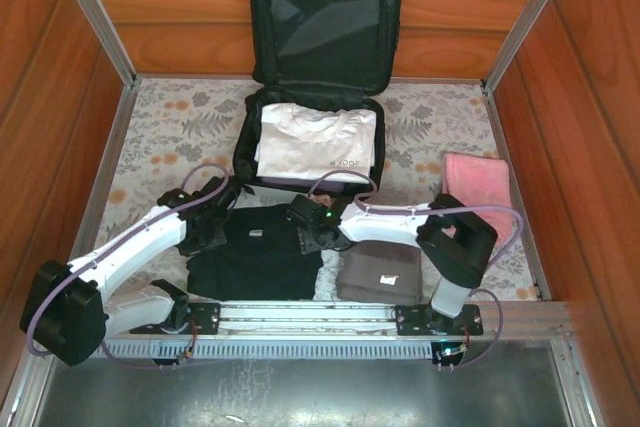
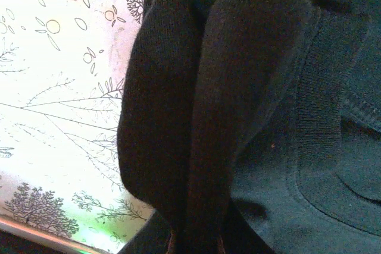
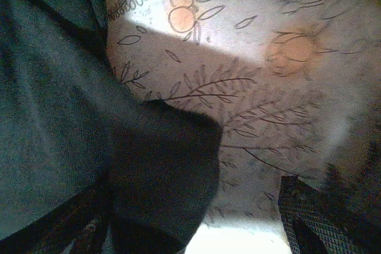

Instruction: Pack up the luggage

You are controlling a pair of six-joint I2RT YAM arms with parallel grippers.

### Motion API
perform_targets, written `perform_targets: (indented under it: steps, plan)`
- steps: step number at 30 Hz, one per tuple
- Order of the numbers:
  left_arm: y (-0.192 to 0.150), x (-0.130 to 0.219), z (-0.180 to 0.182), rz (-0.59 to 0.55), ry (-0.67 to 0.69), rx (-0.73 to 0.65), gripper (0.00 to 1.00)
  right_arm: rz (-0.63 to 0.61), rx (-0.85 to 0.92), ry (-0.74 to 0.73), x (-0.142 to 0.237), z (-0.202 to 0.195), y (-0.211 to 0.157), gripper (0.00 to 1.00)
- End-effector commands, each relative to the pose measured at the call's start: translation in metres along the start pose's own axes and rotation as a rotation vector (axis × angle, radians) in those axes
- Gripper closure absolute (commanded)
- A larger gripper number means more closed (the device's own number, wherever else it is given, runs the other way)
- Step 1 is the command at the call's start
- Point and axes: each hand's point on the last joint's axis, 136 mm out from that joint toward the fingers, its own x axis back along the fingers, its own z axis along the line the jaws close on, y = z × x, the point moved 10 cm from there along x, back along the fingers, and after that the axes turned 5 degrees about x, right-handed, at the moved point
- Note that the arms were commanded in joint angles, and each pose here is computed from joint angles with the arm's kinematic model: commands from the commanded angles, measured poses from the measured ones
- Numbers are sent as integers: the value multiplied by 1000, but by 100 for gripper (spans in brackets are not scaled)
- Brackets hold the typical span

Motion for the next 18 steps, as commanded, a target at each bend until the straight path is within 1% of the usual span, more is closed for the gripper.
perform_targets:
  steps: [1, 4, 7, 9, 10, 12, 18]
  plan:
    - [0, -2, 2, -17, -15, 57, 100, 25, -4, 43, -16, 12, 2, 22]
    - [-2, -4, 3, -12, -21, 73, 100, 54, 7, 63, -28, 19, 1, 26]
    - [-4, -7, 4, -5, -20, 85, 100, 75, 25, 67, -37, 25, 0, 33]
    - [-6, -9, 5, -1, -22, 93, 100, 85, 40, 55, -38, 28, 0, 38]
    - [-6, -10, 5, 0, -22, 95, 100, 83, 46, 44, -36, 29, 0, 38]
    - [-7, -11, 6, 4, -24, 100, 100, 59, 46, 30, -27, 27, 2, 37]
    - [-9, -13, 9, 0, -25, 110, 100, -70, -7, 39, 19, 15, 11, 26]
